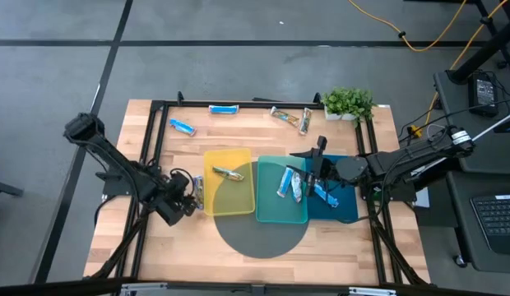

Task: Pick and place Granola Bars by type
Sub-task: Put the blue granola bar into the blue bin

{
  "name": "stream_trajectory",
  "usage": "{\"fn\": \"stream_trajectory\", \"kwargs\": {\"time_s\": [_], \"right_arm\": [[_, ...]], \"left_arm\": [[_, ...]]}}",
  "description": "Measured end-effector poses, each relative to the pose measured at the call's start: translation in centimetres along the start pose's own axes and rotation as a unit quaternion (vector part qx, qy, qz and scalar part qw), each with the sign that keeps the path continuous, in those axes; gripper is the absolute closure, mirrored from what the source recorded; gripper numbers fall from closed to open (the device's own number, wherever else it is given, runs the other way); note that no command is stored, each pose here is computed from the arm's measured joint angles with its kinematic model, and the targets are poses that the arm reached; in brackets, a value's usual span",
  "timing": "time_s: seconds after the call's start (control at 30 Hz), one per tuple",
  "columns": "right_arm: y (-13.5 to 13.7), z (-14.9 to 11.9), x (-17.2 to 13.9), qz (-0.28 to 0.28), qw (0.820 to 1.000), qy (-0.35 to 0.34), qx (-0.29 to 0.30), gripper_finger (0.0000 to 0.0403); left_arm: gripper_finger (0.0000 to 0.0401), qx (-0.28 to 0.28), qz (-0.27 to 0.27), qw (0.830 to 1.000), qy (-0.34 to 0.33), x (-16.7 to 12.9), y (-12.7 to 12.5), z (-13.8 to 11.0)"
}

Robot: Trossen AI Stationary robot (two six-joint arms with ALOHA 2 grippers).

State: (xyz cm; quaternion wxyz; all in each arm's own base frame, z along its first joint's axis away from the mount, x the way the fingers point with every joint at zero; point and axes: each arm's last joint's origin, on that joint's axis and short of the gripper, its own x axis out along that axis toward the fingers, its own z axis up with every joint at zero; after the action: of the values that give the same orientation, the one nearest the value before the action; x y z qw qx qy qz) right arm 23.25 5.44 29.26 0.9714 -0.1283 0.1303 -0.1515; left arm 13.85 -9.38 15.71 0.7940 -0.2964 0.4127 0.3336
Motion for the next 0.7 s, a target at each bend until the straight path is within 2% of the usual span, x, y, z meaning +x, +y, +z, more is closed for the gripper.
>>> {"fn": "stream_trajectory", "kwargs": {"time_s": [0.07, 0.17, 0.57, 0.7], "right_arm": [[0.0, 0.0, 0.0, 0.000, 1.000, 0.000, 0.000, 0.0233], [0.1, 0.0, 0.1, 0.001, 1.000, 0.001, 0.002, 0.0233], [0.5, -0.5, 0.6, 0.002, 1.000, 0.013, -0.005, 0.0233], [0.5, -0.5, 0.6, 0.002, 1.000, 0.013, 0.006, 0.0233]], "left_arm": [[0.0153, -0.004, -0.009, 1.000, -0.009, 0.4, 0.1, 0.2], [0.0154, -0.012, 0.009, 1.000, -0.006, 1.2, 0.5, 0.6], [0.0154, 0.014, 0.002, 1.000, 0.006, 3.4, -0.2, 2.0], [0.0154, 0.018, 0.021, 0.999, 0.027, 4.3, -0.2, 2.1]]}}
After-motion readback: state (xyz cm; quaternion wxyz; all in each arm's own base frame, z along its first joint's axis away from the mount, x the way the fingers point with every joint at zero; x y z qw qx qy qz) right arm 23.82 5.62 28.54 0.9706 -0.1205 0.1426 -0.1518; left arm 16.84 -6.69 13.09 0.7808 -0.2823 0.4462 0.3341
